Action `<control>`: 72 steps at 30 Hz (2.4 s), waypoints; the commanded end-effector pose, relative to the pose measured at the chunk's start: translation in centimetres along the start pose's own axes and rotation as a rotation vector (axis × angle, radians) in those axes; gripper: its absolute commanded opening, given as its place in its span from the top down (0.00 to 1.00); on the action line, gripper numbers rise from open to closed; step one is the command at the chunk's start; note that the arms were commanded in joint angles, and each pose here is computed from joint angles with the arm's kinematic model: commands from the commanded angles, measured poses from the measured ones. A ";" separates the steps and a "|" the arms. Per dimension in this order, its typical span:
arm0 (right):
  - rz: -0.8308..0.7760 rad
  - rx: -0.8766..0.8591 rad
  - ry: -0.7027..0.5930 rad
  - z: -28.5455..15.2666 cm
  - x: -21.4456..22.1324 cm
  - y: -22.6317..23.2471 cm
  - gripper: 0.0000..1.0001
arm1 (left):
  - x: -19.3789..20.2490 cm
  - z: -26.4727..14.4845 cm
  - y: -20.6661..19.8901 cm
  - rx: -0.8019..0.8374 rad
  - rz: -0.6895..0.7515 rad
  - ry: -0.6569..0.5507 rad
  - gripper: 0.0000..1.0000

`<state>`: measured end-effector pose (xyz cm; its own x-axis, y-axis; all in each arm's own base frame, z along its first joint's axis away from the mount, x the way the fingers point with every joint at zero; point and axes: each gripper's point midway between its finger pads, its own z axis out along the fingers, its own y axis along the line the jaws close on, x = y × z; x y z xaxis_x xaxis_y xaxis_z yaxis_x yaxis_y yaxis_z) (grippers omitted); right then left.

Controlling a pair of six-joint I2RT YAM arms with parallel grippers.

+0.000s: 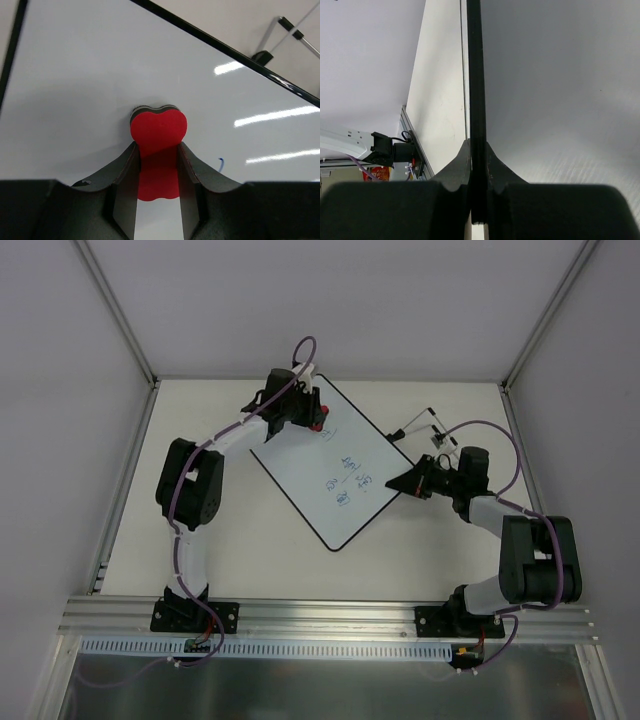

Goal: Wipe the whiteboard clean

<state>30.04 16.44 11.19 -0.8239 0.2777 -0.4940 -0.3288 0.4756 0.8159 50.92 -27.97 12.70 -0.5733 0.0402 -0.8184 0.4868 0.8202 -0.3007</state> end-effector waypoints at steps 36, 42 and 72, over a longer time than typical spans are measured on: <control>-0.394 -0.067 0.036 1.0 0.5 1.3 1.00 | 3.9 -1.0 4.7 -0.164 -0.178 0.103 1.00; -0.396 -0.070 0.040 1.1 0.5 1.3 1.00 | 5.9 -0.7 -0.5 -0.087 -0.106 0.151 1.00; -0.387 -0.058 0.047 1.2 0.9 0.8 1.00 | 4.8 -3.2 0.8 -0.163 -0.184 0.057 1.00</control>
<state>28.98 17.33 11.08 -0.8453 0.2302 -0.4822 -0.3429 0.4584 0.8199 43.46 -28.54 11.35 -0.6717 -0.0612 -0.7383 0.3536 0.8492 -0.3921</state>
